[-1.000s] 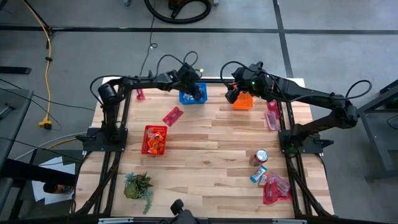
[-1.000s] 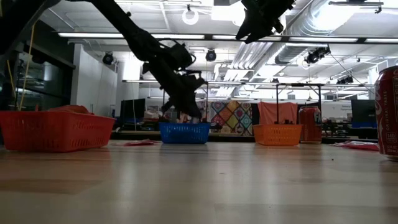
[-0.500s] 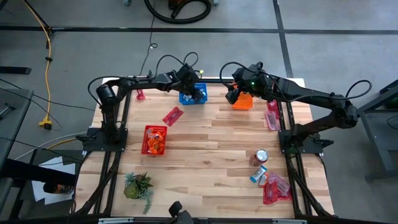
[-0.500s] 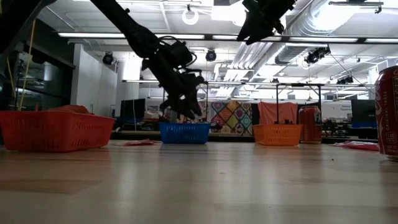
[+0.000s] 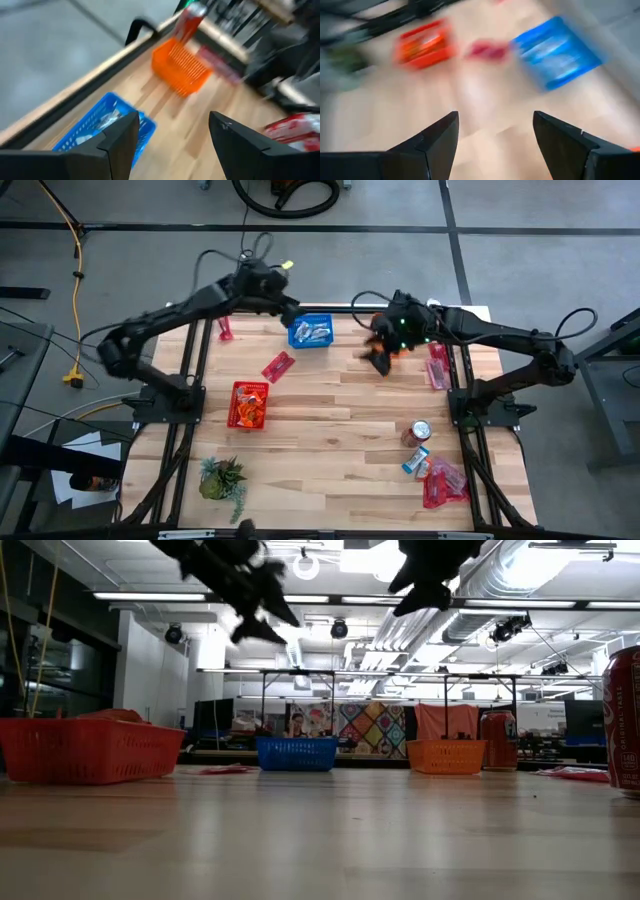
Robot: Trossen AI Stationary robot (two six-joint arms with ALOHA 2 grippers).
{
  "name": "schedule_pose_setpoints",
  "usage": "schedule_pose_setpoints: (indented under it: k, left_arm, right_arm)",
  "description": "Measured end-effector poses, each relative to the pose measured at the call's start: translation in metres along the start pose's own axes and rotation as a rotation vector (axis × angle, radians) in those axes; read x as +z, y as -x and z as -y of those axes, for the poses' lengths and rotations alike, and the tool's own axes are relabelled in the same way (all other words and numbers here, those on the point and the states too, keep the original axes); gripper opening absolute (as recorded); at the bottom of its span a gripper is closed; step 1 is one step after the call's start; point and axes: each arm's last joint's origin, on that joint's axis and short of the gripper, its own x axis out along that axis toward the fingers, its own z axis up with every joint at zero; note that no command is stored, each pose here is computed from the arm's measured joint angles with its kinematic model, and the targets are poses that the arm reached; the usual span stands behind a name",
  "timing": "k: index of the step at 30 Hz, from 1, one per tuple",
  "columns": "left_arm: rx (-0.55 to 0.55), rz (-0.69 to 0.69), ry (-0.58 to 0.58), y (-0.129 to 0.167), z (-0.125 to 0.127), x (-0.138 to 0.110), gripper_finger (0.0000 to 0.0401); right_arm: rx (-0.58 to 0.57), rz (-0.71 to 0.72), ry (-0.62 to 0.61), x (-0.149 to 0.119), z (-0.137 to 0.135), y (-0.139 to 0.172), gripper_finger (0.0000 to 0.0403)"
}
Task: Sort candy
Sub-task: Put the white candy pack into the blue basket
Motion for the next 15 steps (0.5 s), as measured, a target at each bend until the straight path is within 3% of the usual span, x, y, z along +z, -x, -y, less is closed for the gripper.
schedule_pose_setpoints:
  k: [4, 7, 11, 15]
  left_arm:
    - [-0.044, 0.166, 0.027, 0.037, 0.01, -0.007, 0.0226]
    - [-0.051, 0.263, 0.081, 0.056, 0.012, -0.017, 0.0226]
    - [-0.021, 0.305, 0.121, 0.068, 0.01, -0.029, 0.0227]
    - [-0.015, 0.316, 0.138, 0.072, 0.008, -0.03, 0.0227]
  right_arm:
    - [0.223, -0.178, -0.152, -0.016, -0.03, -0.001, 0.025]
    - [0.262, -0.334, -0.266, -0.034, -0.06, 0.001, 0.025]
    - [0.203, -0.575, -0.435, -0.067, -0.102, 0.008, 0.025]
    - [0.01, -0.726, -0.669, -0.108, -0.136, 0.014, 0.025]
